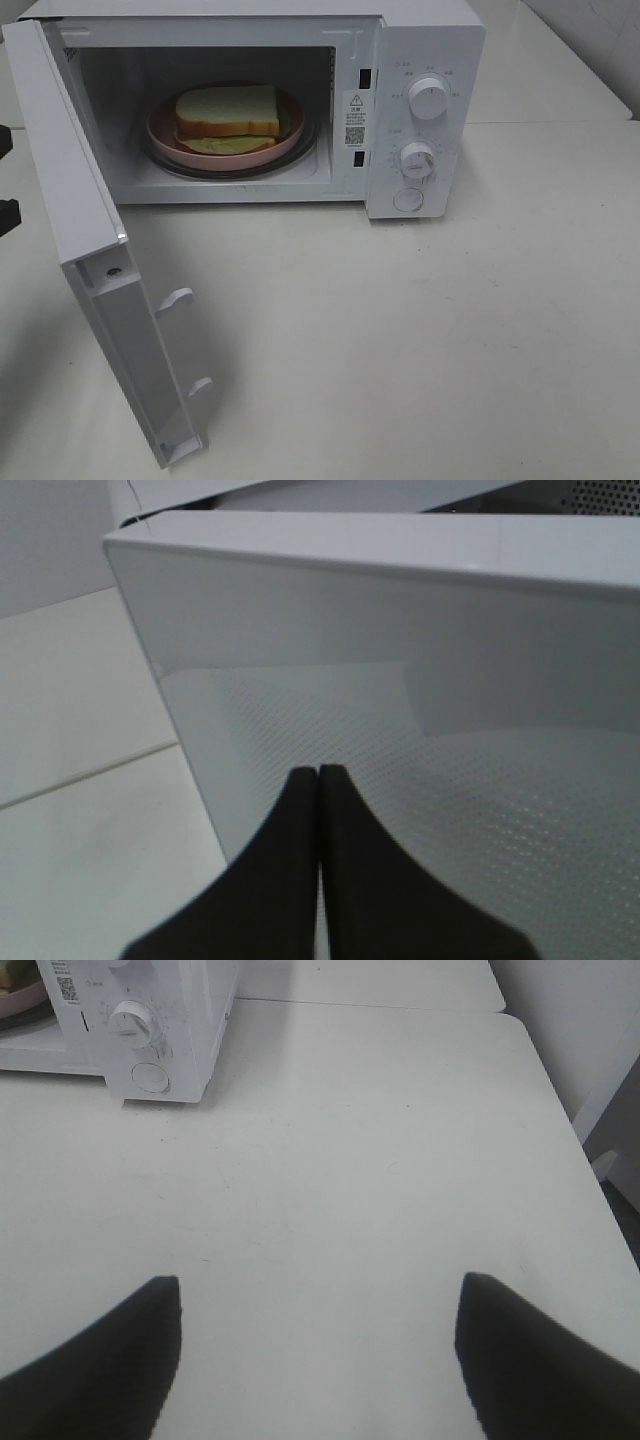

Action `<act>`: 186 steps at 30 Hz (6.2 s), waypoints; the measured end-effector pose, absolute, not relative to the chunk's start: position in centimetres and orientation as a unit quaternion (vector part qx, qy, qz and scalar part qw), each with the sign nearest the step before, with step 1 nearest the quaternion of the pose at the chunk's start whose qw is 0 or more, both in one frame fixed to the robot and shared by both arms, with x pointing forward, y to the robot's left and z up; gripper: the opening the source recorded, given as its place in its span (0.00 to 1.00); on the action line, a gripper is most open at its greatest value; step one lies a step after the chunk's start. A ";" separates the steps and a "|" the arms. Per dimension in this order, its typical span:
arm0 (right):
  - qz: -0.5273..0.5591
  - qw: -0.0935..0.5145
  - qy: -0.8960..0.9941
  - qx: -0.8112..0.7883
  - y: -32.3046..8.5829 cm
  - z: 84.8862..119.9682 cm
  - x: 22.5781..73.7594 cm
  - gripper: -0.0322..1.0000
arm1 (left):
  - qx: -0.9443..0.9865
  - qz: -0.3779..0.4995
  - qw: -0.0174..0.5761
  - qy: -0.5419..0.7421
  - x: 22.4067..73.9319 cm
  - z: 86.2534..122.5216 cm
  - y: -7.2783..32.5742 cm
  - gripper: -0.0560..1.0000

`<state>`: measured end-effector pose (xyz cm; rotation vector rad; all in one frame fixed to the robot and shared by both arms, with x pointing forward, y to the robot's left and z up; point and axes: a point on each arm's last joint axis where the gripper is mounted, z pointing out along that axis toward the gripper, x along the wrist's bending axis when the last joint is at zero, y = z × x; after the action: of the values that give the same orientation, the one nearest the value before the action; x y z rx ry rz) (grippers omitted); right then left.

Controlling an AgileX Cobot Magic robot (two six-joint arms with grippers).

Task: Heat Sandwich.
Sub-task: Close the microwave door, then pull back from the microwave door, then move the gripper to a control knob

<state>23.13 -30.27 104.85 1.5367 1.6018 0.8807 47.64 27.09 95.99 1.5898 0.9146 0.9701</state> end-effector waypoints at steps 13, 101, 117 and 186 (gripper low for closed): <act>0.343 0.368 0.624 0.598 -30.3 104.8 23.1 0.75 | 0.665 0.349 0.541 0.379 48.4 95.2 25.7 0.05; 0.343 0.368 0.624 0.598 -30.3 104.8 23.1 0.75 | 0.710 0.231 0.587 0.313 60.0 95.3 -0.5 0.05; 0.343 0.368 0.624 0.598 -30.3 104.8 23.1 0.75 | 0.713 0.230 0.583 0.314 60.0 95.2 -0.5 0.05; 0.343 0.368 0.624 0.598 -30.3 104.8 23.1 0.75 | 0.745 0.110 0.102 0.649 47.3 101.3 23.4 0.99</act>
<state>23.13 -30.27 104.85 1.5367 1.6018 0.8807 47.31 23.42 101.27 2.2007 1.9169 0.3253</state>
